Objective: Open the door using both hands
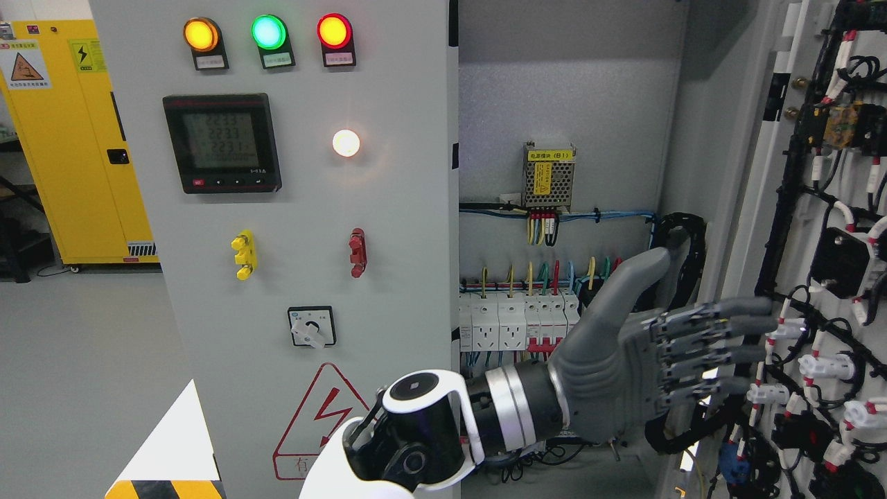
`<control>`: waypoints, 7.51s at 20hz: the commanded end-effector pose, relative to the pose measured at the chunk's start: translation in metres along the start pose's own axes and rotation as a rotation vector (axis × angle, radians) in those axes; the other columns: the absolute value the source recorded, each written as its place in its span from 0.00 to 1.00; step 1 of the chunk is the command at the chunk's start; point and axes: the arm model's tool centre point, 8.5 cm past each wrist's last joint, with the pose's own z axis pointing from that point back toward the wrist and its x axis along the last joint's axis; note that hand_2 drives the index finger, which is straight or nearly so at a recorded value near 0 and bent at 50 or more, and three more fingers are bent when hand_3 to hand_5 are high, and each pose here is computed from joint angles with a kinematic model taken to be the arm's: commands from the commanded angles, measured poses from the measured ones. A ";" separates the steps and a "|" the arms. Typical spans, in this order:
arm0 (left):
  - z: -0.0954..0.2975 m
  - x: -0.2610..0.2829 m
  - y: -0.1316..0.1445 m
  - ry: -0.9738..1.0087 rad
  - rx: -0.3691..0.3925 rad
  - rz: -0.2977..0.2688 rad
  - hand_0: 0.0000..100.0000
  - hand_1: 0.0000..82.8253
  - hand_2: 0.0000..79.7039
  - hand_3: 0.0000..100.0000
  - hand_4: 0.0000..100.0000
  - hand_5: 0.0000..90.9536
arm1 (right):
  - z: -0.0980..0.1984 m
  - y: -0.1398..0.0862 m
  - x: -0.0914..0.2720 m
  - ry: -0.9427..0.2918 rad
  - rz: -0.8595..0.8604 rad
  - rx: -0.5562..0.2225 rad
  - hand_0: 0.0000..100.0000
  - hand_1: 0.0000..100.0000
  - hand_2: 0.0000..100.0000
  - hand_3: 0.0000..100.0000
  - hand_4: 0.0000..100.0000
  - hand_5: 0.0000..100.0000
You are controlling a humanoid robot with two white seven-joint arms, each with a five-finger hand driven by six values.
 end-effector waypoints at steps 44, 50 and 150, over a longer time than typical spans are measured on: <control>0.536 -0.559 -0.152 1.270 1.342 0.715 0.00 0.00 0.00 0.00 0.00 0.00 | 0.003 -0.017 0.014 -0.041 0.000 -0.024 0.20 0.12 0.00 0.00 0.00 0.00; 0.532 -0.557 -0.140 1.247 1.347 0.690 0.00 0.00 0.00 0.00 0.00 0.00 | 0.023 -0.013 0.067 -0.379 0.049 0.002 0.20 0.12 0.00 0.00 0.00 0.00; 0.504 -0.556 -0.113 1.149 1.327 0.639 0.00 0.00 0.00 0.00 0.00 0.00 | 0.628 0.166 0.460 -2.038 0.415 0.567 0.20 0.12 0.00 0.00 0.00 0.00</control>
